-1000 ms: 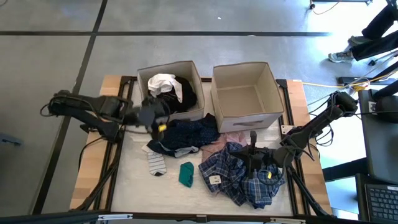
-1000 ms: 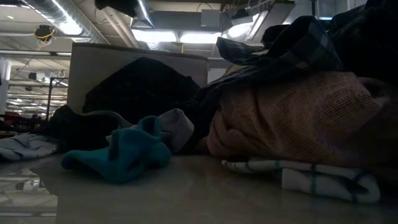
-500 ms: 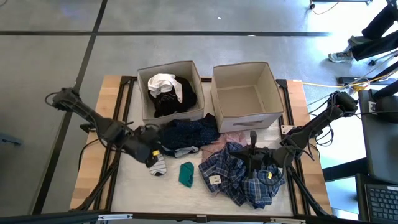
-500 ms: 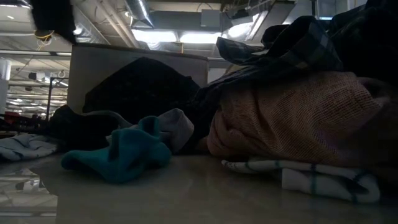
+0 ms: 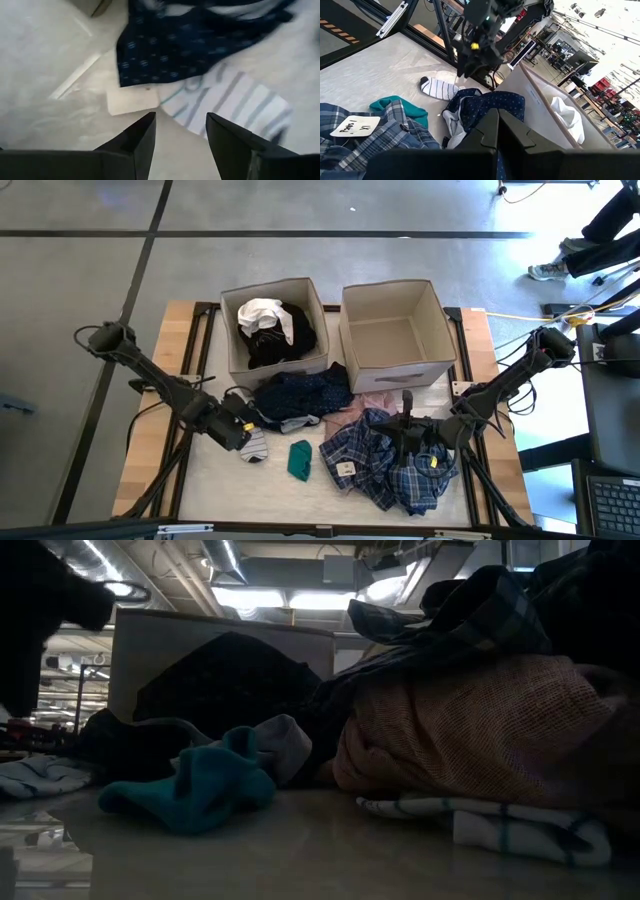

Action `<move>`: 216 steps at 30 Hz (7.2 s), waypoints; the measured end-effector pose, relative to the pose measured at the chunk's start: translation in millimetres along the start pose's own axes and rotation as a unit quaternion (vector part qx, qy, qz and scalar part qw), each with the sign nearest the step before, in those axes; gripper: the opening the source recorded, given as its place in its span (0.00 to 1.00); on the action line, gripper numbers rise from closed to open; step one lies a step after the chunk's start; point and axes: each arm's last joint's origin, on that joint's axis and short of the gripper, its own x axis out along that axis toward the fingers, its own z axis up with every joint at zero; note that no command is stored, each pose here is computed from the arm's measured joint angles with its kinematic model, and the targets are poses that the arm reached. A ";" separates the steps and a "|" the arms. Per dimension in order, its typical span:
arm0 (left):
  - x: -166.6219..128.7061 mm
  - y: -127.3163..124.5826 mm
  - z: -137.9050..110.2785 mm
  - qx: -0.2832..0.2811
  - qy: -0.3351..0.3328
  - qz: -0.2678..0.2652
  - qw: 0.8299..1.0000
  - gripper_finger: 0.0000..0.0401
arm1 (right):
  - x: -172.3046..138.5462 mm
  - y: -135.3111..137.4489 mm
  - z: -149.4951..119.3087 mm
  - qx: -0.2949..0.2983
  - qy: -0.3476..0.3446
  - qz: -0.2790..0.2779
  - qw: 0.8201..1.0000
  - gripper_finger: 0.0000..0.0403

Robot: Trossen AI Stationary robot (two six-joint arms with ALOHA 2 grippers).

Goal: Sort clothes
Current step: Put the white sock into the left laundry organizer

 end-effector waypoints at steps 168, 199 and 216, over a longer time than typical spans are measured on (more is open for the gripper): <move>92.2 -212.6 30.2 0.359 -0.188 -0.115 0.907 0.38 | 12.0 -11.1 -11.1 0.087 0.025 0.002 0.996 0.03; 137.6 -222.3 33.3 0.346 -0.239 -0.120 0.899 0.24 | 12.0 -10.8 -10.9 0.118 0.022 0.008 0.993 0.03; 96.9 -214.3 21.4 0.402 -0.200 -0.115 0.886 0.02 | 12.0 -10.3 -10.8 0.117 0.020 0.016 0.993 0.03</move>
